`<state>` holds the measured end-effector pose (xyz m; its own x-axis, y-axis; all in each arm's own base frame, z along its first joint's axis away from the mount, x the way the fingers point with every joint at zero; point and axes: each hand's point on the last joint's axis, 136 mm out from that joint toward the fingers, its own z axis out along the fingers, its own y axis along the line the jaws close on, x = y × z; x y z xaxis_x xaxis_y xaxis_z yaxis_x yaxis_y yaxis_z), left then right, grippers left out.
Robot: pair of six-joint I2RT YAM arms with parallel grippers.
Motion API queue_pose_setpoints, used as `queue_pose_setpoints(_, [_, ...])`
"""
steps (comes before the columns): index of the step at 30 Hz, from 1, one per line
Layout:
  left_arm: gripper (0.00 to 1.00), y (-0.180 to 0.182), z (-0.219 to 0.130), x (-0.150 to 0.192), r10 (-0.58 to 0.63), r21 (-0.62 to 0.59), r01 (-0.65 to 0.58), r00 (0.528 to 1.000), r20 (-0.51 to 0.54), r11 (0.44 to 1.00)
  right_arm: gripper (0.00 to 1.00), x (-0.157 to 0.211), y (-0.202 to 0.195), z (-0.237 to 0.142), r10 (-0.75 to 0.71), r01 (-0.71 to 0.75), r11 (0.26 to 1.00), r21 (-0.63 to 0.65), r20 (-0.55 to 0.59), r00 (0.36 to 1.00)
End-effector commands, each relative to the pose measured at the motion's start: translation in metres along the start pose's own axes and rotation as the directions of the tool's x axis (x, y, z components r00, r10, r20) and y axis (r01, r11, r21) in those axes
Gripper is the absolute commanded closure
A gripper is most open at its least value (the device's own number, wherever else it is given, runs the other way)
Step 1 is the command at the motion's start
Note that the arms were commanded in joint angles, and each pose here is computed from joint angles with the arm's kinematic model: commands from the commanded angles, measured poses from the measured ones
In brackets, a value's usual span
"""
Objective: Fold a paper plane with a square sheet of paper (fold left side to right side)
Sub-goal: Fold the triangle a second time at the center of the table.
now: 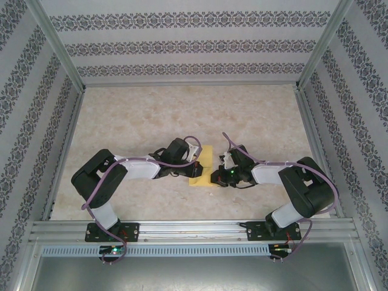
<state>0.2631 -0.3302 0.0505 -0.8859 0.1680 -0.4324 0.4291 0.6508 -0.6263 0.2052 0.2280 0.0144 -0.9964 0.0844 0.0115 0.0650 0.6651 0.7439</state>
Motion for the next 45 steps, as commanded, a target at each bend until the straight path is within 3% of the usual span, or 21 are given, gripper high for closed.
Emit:
queue_pose_setpoints(1, [1.0,0.005,0.0,-0.003,-0.002,0.022,0.001,1.0,0.006,1.0,1.0,0.008,-0.021,0.002,0.014,-0.012,0.995,0.097,-0.023,1.0])
queue_pose_setpoints(12, [1.0,0.015,-0.002,0.002,0.012,0.025,-0.011,0.999,-0.042,1.0,1.0,0.004,-0.027,-0.002,-0.021,0.027,0.985,0.168,-0.038,0.999])
queue_pose_setpoints(45, [1.0,0.045,-0.001,-0.011,0.026,-0.028,-0.027,0.999,-0.043,0.999,1.0,0.005,-0.034,-0.002,-0.001,0.009,0.984,0.18,-0.045,0.999])
